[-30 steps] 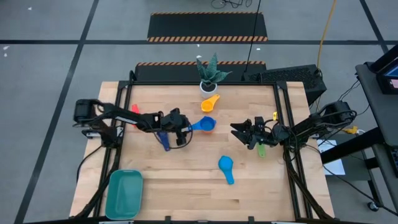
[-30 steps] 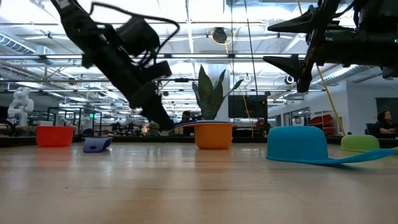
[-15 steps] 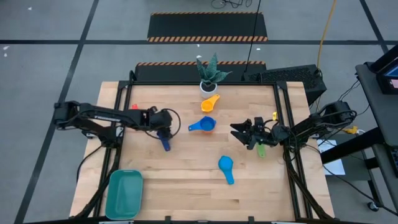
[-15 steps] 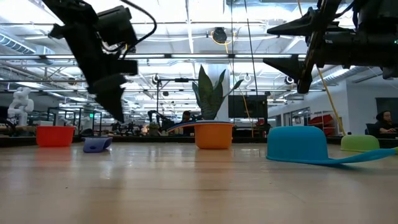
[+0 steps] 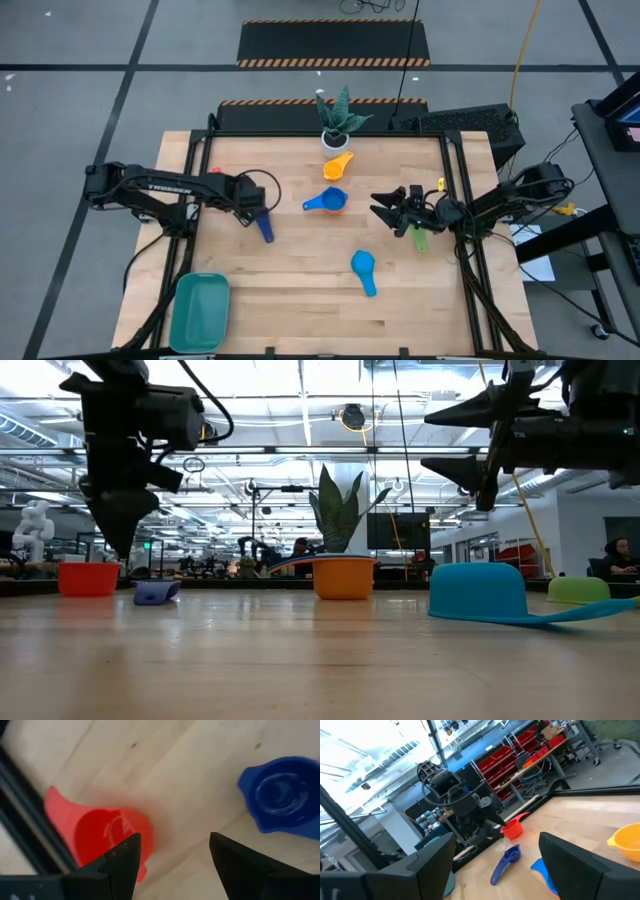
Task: Nest measuring cups in basket
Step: Stack the red measuring cup on the blue measuring cup
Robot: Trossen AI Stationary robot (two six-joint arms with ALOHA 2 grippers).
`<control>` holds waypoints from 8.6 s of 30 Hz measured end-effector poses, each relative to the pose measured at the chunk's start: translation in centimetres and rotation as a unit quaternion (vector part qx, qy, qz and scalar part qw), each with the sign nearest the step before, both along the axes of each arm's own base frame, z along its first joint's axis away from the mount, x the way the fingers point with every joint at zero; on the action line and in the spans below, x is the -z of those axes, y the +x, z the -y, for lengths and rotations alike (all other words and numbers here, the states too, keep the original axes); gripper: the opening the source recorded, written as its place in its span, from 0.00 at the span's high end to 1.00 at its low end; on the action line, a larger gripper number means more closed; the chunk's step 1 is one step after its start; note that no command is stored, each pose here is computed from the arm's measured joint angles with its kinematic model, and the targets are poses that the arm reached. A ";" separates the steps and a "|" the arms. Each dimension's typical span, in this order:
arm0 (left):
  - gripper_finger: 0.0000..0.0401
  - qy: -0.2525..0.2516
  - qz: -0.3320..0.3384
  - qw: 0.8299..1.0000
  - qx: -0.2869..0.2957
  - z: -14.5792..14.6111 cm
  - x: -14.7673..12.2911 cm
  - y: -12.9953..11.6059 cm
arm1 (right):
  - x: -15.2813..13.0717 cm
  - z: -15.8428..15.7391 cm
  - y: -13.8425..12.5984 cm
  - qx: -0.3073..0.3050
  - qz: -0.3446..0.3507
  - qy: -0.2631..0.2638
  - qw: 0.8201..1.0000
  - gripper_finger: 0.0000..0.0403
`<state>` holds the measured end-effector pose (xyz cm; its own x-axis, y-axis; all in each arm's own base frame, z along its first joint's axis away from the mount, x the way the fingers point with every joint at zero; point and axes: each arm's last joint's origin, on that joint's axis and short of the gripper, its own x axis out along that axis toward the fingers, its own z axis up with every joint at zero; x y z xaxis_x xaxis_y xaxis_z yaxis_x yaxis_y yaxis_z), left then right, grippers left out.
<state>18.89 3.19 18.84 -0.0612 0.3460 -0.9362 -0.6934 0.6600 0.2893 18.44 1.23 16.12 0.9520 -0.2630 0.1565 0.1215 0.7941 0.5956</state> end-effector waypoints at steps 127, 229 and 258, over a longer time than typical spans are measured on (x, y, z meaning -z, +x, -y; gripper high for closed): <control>0.98 0.111 0.409 0.424 0.800 13.2 -4.9 11.6 | -5.4 -7.4 12.9 -0.185 0.060 -0.440 0.877 0.88; 0.69 0.161 0.455 0.727 0.489 8.7 -7.0 11.8 | -4.5 -4.6 10.1 -0.057 -0.223 -0.390 0.892 1.00; 0.98 0.183 0.400 0.728 0.526 8.2 -5.9 12.0 | -6.6 -4.6 8.8 -0.075 -0.197 -0.365 0.907 0.70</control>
